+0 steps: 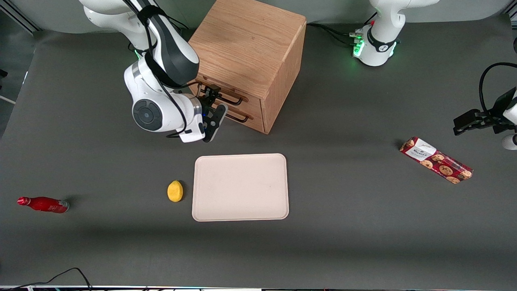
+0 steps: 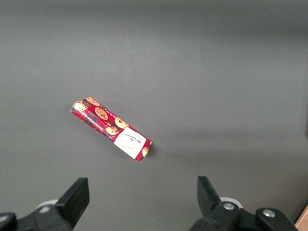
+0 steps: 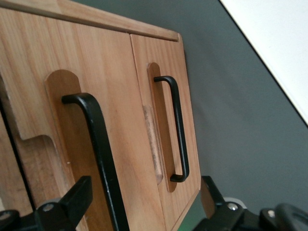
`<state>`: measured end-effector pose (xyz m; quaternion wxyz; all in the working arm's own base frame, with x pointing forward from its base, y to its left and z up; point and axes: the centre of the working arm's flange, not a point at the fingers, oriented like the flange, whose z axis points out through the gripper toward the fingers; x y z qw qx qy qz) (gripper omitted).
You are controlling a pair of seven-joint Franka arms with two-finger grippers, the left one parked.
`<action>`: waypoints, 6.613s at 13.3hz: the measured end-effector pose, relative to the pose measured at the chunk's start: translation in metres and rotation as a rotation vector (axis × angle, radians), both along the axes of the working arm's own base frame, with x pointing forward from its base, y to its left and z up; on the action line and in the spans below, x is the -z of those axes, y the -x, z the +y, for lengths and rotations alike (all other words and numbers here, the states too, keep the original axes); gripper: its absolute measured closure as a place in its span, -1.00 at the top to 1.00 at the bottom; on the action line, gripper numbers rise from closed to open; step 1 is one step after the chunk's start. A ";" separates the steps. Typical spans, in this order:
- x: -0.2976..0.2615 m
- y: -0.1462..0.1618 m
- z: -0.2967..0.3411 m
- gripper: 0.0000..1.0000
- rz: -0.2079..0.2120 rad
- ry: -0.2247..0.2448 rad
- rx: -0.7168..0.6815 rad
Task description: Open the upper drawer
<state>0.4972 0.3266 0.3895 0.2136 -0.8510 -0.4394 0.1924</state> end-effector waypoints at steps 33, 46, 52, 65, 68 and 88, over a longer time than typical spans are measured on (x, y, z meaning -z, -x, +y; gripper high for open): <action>0.047 -0.045 -0.033 1.00 -0.053 0.044 -0.002; 0.049 -0.095 -0.076 1.00 -0.101 -0.008 0.012; 0.049 -0.114 -0.092 1.00 -0.121 -0.015 0.030; 0.046 -0.156 -0.125 1.00 -0.184 -0.043 0.036; 0.046 -0.165 -0.134 1.00 -0.202 -0.046 0.028; 0.039 -0.182 -0.161 1.00 -0.244 -0.072 -0.028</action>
